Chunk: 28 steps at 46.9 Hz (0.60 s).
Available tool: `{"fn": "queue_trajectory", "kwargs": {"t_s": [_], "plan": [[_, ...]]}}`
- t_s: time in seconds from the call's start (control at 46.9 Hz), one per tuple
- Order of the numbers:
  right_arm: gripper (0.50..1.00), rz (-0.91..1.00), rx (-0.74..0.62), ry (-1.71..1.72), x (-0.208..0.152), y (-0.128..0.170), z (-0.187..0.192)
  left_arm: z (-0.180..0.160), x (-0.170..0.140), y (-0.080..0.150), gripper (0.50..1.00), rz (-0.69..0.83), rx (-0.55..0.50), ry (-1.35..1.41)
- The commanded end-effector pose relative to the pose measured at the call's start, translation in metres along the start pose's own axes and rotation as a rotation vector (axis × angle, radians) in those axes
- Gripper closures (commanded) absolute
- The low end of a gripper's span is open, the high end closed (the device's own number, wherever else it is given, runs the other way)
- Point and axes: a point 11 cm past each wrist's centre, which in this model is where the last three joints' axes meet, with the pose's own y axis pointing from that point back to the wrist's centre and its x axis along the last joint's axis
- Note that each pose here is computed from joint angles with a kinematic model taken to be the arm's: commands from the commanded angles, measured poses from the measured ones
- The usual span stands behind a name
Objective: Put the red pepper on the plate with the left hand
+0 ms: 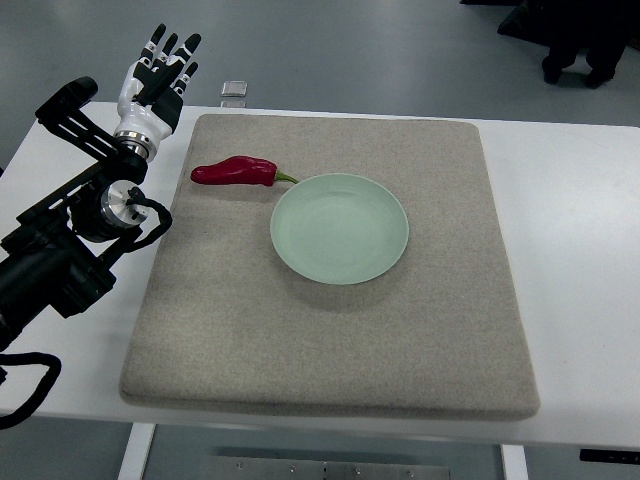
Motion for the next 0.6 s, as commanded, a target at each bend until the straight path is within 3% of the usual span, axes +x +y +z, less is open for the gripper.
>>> {"fn": "queue_trajectory", "kwargs": {"t_s": [0.0,0.256,0.576], "plan": [[0.568,0.001,0.001,0.000,0.000,0.000,0.000,0.001,-0.005,0.000,0.519,-0.039,-0.003,-0.098],[0.568,0.000,0.001,0.000,0.000,0.000,0.000,0.020,-0.016,-0.007,0.514,-0.120,-0.057,-0.406],[0.568,0.000,0.001,0.000,0.000,0.000,0.000,0.037,-0.030,-0.007,0.501,-0.215,-0.143,-0.560]]}}
